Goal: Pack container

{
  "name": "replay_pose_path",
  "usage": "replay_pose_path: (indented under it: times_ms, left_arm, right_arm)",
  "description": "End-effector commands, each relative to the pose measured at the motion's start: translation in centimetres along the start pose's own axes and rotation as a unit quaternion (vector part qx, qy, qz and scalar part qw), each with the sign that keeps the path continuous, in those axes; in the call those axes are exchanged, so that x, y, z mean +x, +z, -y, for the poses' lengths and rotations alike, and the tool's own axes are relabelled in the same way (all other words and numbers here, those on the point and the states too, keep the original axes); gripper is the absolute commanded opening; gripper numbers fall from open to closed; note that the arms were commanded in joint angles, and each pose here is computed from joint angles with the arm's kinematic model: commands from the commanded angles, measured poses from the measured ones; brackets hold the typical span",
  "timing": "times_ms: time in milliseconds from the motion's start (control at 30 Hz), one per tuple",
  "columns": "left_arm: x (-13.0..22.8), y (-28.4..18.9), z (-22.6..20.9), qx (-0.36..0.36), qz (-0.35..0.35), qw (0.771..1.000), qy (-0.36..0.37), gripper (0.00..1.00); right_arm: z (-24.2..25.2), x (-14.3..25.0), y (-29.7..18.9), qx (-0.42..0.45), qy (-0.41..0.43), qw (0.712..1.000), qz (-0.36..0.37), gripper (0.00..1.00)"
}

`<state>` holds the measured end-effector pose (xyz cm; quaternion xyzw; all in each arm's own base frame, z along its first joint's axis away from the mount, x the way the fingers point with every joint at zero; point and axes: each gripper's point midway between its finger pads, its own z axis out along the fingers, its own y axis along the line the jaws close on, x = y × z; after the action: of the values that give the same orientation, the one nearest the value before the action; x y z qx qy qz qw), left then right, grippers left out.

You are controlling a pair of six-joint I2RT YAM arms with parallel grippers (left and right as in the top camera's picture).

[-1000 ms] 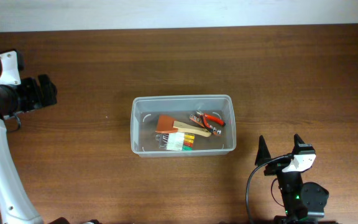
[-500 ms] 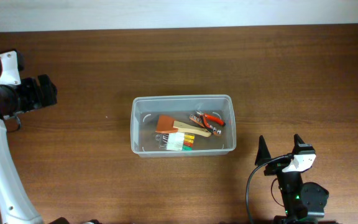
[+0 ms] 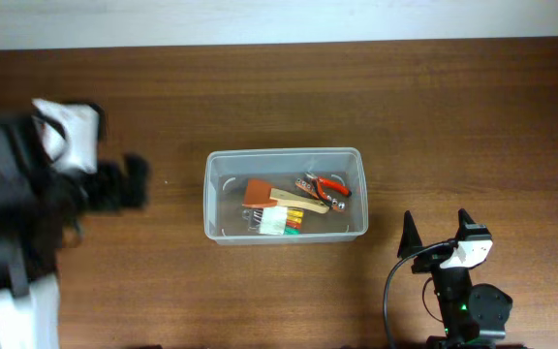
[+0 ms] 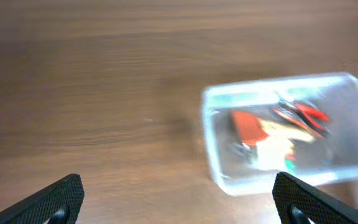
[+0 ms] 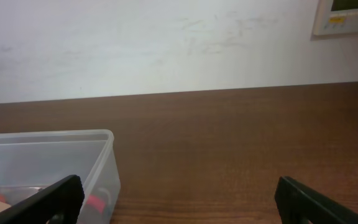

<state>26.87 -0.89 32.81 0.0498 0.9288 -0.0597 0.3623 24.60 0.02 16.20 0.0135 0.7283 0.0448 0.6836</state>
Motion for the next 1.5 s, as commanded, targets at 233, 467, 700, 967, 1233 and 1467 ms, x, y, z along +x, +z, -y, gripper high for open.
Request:
replay_pose_path:
  times_ms: [233,467,700,967,1233,1467]
  left_arm:
    - [5.6,-1.2,3.5,0.029,0.148,0.987,0.062,0.99]
    - [6.0,-1.2,3.5,0.014,0.300,0.950,0.090,0.99]
    - [8.0,2.4,3.3,0.019,0.306,0.947,0.093,0.99]
    - [8.6,6.4,3.2,0.022,0.347,0.932,0.105,0.99]
    - [8.7,5.3,3.3,0.014,0.428,0.896,0.119,0.99]
    - [9.4,5.6,3.2,0.010,0.452,0.884,0.122,0.99]
  right_arm:
    - [0.4,0.2,0.0,0.010,0.000,1.000,0.000,0.99]
    - [0.4,0.2,0.0,0.010,0.000,1.000,0.000,0.99]
    - [0.4,0.2,0.0,0.010,0.000,1.000,0.000,0.99]
    - [0.4,0.2,0.0,0.010,0.000,1.000,0.000,0.99]
    - [0.4,0.2,0.0,0.010,0.000,1.000,0.000,0.99]
    - [0.4,0.2,0.0,0.010,0.000,1.000,0.000,0.99]
